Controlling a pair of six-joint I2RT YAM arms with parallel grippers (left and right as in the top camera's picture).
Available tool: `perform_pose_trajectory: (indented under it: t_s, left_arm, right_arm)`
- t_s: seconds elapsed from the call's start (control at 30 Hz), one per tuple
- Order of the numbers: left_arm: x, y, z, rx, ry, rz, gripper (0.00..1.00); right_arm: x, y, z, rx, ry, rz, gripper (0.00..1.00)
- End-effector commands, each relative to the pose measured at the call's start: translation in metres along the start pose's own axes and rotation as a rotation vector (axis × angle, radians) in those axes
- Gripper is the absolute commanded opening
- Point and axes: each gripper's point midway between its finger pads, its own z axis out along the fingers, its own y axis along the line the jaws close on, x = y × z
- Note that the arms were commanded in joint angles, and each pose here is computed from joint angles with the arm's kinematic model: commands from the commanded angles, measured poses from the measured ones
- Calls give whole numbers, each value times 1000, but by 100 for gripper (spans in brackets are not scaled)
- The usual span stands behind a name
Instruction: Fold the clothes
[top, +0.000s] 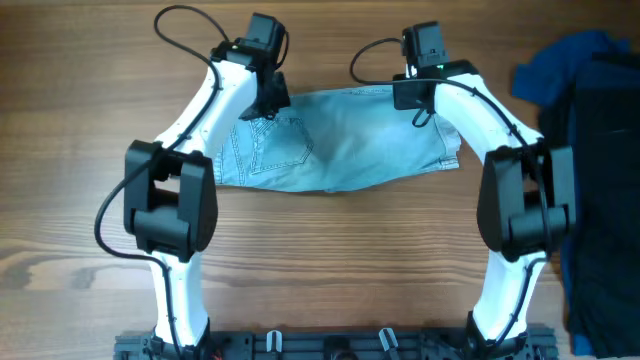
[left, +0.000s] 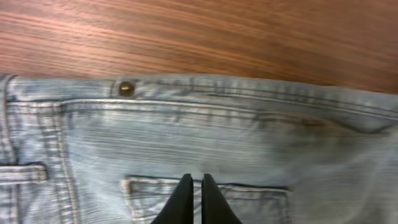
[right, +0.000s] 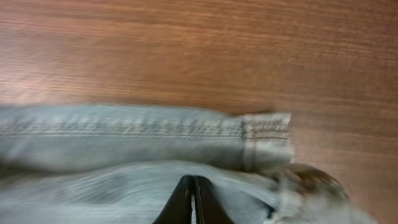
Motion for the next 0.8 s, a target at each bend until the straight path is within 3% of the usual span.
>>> perform_pose_trajectory:
  t_s: [0.0, 0.27, 0.4, 0.47, 0.6, 0.67, 0.77]
  left_arm:
    - [-17, 31, -2, -33, -23, -39, 4]
    - [-25, 75, 32, -65, -12, -124, 4]
    - [-45, 83, 46, -49, -75, -66, 4]
    - [-69, 81, 23, -38, -153, 10, 4]
    - [-101, 77, -52, -10, -307, -62, 4]
    - [-83, 72, -77, 43, -262, -154, 4]
    - [-51, 71, -68, 39, -125, -171, 4]
  right_arm:
    - [13, -31, 38, 75, 34, 55, 4]
    - [20, -40, 59, 55, 51, 82, 4]
    - [8, -41, 54, 52, 13, 65, 4]
    - [-12, -44, 27, 50, -26, 51, 4]
    - [-38, -44, -46, -17, -99, 63, 4]
    - [-21, -31, -77, -120, -30, 105, 6]
    - [18, -29, -82, -124, 127, 164, 6]
